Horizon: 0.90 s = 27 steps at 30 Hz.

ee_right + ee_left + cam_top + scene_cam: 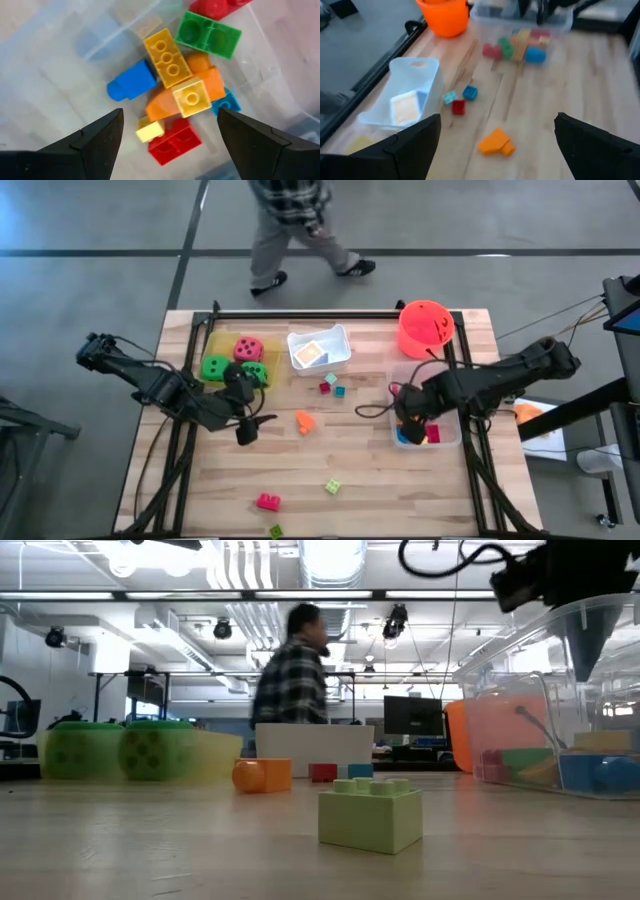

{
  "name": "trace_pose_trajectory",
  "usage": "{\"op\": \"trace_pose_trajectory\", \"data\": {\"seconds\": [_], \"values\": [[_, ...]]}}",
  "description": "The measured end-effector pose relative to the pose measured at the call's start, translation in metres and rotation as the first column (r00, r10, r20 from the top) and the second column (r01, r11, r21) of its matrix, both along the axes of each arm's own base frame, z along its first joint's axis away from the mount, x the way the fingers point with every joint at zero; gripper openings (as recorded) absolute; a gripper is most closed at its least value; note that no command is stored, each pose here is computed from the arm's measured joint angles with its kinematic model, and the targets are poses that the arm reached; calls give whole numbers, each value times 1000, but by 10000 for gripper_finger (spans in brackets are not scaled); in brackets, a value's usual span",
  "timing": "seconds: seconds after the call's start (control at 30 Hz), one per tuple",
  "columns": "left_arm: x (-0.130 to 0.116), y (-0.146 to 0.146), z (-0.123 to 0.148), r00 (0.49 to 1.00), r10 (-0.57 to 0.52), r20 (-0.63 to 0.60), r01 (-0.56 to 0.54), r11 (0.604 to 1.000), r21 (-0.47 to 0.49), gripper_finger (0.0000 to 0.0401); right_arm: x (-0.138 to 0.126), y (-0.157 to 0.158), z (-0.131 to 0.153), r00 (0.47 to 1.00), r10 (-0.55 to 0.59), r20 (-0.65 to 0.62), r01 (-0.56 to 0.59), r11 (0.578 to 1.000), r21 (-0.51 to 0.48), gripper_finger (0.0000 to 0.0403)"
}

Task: Pick & Place Toys
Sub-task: Put the orange game piece into the transparent bin

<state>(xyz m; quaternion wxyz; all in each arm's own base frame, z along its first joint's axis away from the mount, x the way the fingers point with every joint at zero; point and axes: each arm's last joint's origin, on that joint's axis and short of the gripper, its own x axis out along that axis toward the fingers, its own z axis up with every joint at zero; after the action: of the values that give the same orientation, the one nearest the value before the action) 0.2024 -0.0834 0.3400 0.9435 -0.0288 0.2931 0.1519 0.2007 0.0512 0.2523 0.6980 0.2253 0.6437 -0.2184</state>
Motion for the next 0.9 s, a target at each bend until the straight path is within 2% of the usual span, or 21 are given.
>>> {"op": "trace_pose_trajectory", "data": {"seconds": [0.1,0.23,0.33,0.47,0.63,0.8,0.9], "values": [[4,1,3,999,11,45,-9,999,-38,374,-2,13,3,1000,-3,24,4,1000,-24,317],[11,3,1,997,-81,9,81,994,-78,374,-7,29,8,997,6,73,0,996,-92,317],[21,5,-4,991,-131,-28,130,991,-27,374,-10,39,11,992,2,125,16,990,-140,317],[32,11,-13,976,-182,-121,195,976,99,374,-14,50,13,981,27,195,16,977,-214,317],[51,11,-37,905,-307,-293,361,920,151,374,-11,63,6,942,89,325,-1,965,-261,317],[75,10,-67,845,-319,-430,428,885,185,374,-2,73,0,886,151,439,-44,969,-243,317],[87,13,-85,809,-310,-500,448,875,182,374,0,77,0,859,202,471,-79,961,-266,317]]}}
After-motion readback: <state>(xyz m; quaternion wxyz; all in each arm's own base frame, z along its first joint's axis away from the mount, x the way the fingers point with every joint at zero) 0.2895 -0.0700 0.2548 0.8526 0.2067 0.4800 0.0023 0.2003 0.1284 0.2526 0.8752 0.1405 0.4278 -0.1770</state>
